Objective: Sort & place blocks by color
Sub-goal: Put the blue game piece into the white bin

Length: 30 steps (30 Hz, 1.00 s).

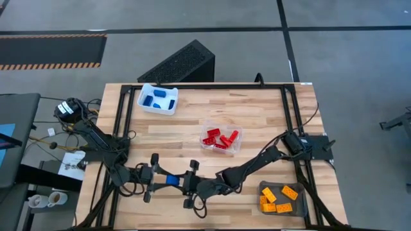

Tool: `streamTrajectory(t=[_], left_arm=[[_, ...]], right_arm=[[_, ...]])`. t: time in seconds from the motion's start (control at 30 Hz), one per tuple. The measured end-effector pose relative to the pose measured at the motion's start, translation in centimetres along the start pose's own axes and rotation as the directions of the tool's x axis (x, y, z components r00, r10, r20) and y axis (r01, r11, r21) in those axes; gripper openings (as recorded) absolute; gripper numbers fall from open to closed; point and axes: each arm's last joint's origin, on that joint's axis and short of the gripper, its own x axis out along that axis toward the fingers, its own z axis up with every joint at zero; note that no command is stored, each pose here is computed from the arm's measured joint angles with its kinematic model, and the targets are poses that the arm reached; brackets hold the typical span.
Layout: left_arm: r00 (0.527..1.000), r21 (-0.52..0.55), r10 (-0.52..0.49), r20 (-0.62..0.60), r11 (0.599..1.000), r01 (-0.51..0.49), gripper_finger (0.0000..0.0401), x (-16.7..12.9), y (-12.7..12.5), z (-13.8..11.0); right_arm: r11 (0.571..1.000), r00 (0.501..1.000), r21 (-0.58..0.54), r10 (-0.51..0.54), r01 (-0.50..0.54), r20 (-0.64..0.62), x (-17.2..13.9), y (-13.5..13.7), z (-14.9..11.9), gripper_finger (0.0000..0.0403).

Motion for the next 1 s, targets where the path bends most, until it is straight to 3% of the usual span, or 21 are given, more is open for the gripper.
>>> streamTrajectory(t=[0.13,0.23,0.53,0.77,0.9,1.0], left_arm=[[1.000,0.014,-0.005,0.000,1.000,0.005,0.0102,0.0,0.0,0.0],[1.000,0.025,0.000,0.002,1.000,0.000,0.0102,0.0,0.0,0.0],[0.991,0.062,0.124,0.045,0.990,-0.127,0.0102,0.1,1.0,0.9],[0.974,0.123,0.224,0.032,0.966,-0.226,0.0102,0.0,3.8,2.4],[0.949,0.162,0.313,0.045,0.935,-0.316,0.0102,-0.9,6.2,3.9],[0.880,0.194,0.473,0.048,0.859,-0.473,0.0102,-1.7,8.8,4.7]], right_arm=[[0.999,1.000,0.040,-0.022,0.022,0.004,0.1,-0.2,0.0,0.0151],[0.994,0.999,0.104,-0.033,0.033,0.004,0.2,-0.5,0.1,0.0175],[0.992,0.995,0.084,-0.093,0.095,-0.026,0.0,-1.2,1.6,0.0290],[0.993,0.990,0.063,-0.097,0.104,-0.105,-3.2,-1.7,4.9,0.0304],[0.984,0.965,0.074,-0.142,0.161,-0.220,-4.8,-2.0,4.7,0.0302],[0.969,0.941,0.053,-0.218,0.240,-0.260,-5.2,-2.3,4.0,0.0302]])
